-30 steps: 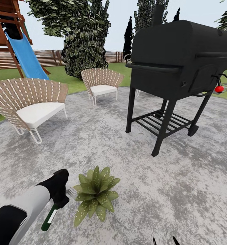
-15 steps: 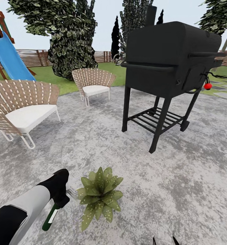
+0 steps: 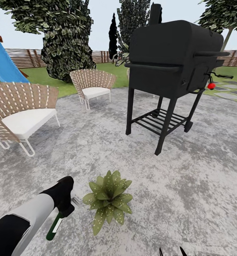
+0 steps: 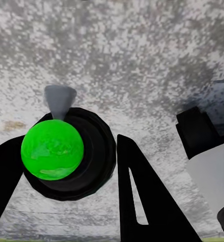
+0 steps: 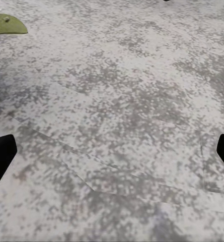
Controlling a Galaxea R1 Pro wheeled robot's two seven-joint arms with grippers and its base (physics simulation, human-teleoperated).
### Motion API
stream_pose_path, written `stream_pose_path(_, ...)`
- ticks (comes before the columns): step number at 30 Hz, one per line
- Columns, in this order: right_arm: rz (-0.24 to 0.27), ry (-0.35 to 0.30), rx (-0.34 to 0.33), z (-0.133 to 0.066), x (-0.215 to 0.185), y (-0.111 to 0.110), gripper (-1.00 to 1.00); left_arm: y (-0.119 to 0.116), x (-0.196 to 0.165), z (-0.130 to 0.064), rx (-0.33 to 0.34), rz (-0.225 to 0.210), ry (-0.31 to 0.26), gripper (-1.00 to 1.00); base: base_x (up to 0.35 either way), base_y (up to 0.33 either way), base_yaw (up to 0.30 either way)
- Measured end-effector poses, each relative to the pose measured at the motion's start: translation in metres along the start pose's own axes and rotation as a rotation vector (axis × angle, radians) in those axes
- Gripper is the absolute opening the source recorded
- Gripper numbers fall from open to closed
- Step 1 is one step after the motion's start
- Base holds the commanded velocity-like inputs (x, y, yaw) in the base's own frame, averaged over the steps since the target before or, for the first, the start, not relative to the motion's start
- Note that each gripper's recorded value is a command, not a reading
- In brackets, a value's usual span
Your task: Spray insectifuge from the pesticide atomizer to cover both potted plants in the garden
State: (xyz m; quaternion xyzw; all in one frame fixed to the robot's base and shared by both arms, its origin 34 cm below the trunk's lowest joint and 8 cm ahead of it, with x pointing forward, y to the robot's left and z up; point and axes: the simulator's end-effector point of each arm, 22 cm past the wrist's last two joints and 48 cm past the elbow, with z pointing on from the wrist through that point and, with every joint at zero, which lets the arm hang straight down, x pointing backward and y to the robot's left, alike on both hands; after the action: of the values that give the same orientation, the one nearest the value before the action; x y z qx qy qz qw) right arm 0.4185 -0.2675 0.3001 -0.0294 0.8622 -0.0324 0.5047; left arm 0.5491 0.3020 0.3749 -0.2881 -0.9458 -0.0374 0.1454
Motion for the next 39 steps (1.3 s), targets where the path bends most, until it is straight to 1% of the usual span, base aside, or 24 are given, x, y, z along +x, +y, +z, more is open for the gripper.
stream_pose_path(11, -0.001, 0.015, -0.001, -0.001, 0.006, 0.000, 1.00, -0.002, 0.000, 0.006, 0.006, 0.003, 0.011, -1.00, 0.000, 0.010, -0.169)
stream_pose_path(15, 0.000, 0.020, -0.002, -0.002, 0.008, 0.001, 1.00, -0.002, -0.001, 0.008, 0.008, 0.004, 0.014, -1.00, 0.000, 0.237, -0.185)
stream_pose_path(21, 0.000, 0.023, -0.005, -0.002, 0.009, 0.002, 1.00, -0.002, -0.002, 0.008, 0.009, 0.004, 0.012, -1.00, 0.073, 0.293, -0.025)
stream_pose_path(22, -0.001, 0.023, -0.006, -0.002, 0.009, 0.002, 1.00, -0.003, -0.003, 0.007, 0.009, 0.005, 0.008, -1.00, 0.115, 0.210, -0.001)
stream_pose_path(25, -0.003, 0.023, -0.005, -0.002, 0.009, 0.000, 1.00, 0.001, -0.016, -0.003, -0.008, 0.012, -0.031, -1.00, 0.048, 0.086, 0.000)
stream_pose_path(27, -0.003, 0.022, -0.003, -0.002, 0.009, 0.000, 1.00, 0.002, -0.019, -0.006, -0.013, 0.014, -0.042, -1.00, 0.011, 0.019, 0.000)
stream_pose_path(31, -0.003, 0.022, -0.003, -0.002, 0.009, 0.000, 1.00, 0.003, -0.020, -0.007, -0.018, 0.016, -0.046, -1.00, 0.002, 0.004, -0.040)
stream_pose_path(39, -0.002, 0.023, -0.002, -0.002, 0.009, 0.000, 1.00, 0.003, -0.020, -0.007, -0.017, 0.016, -0.045, -1.00, 0.000, 0.000, -0.261)
